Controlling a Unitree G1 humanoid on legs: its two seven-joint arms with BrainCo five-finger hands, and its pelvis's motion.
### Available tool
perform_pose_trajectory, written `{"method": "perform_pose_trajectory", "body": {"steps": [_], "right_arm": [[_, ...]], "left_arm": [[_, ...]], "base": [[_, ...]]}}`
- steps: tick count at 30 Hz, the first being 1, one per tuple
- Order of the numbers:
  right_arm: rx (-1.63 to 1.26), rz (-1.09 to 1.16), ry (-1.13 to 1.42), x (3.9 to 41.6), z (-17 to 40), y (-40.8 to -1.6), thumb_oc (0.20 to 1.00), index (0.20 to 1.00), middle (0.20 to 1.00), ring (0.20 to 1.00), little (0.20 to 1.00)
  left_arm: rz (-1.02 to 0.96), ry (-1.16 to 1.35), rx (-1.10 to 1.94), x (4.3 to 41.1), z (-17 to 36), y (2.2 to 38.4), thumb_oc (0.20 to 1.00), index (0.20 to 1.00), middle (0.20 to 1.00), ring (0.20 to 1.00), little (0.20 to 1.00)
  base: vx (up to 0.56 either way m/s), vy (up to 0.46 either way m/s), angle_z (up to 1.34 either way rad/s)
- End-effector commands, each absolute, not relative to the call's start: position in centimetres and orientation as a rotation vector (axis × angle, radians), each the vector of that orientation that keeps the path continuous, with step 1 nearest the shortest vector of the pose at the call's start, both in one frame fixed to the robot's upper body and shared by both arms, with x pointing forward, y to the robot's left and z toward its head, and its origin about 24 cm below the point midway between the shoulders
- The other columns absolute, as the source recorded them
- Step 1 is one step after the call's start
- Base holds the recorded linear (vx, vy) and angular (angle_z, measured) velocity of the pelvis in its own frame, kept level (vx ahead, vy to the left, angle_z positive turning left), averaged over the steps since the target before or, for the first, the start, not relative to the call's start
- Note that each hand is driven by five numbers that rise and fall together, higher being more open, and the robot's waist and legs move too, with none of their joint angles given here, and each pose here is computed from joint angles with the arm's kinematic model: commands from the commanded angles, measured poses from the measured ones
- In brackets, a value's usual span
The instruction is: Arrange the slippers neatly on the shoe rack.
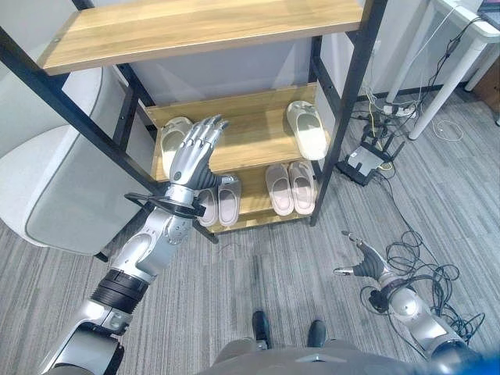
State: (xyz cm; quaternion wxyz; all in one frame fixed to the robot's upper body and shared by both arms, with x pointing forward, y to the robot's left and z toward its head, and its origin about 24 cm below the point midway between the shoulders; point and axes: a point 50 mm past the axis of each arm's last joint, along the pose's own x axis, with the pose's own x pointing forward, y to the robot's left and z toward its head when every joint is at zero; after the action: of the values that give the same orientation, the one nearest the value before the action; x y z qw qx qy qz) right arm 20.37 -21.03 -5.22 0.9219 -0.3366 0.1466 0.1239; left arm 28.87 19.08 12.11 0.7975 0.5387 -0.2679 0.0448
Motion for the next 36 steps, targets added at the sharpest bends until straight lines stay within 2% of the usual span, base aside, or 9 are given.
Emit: {"method": "perform_pose_trajectory", "body": {"steps": [1,10,13,20,36], "right_arm": [[-0.596,0.11,-0.016,24.1,1.2,-20.0,1.0,1.0,1.0,1.0,1.0],[-0.596,0.117,0.002,23.7,0.9,-20.1,1.0,1.0,1.0,1.0,1.0],[-0.61,0.153,0.007,23.6,0.7,-19.9,1.0,1.0,1.0,1.0,1.0],[-0.615,0.2,-0.002,23.7,0.8,-19.2,1.0,1.0,1.0,1.0,1.0],[-0.635,0.211,-0.073,24.4,2.2,-18.5,1.0,1.0,1.0,1.0,1.0]], "left_arm": [[0.279,-0.641,1.133,30.2,16.4,21.4,1.0,1.0,1.0,1.0,1.0],[0.346,-0.697,1.212,30.7,18.8,22.4,1.0,1.0,1.0,1.0,1.0],[0.494,-0.739,1.349,31.1,22.1,24.9,1.0,1.0,1.0,1.0,1.0],[0.647,-0.729,1.436,31.4,25.2,27.7,1.0,1.0,1.0,1.0,1.0],[0.778,-0.74,1.547,32.1,29.3,29.1,1.0,1.0,1.0,1.0,1.0]], "base": [[0.01,0.03,-0.09],[0.0,0.032,0.02],[-0.01,0.043,0.01],[0.01,0.008,0.0],[0.03,0.015,-0.03]]}}
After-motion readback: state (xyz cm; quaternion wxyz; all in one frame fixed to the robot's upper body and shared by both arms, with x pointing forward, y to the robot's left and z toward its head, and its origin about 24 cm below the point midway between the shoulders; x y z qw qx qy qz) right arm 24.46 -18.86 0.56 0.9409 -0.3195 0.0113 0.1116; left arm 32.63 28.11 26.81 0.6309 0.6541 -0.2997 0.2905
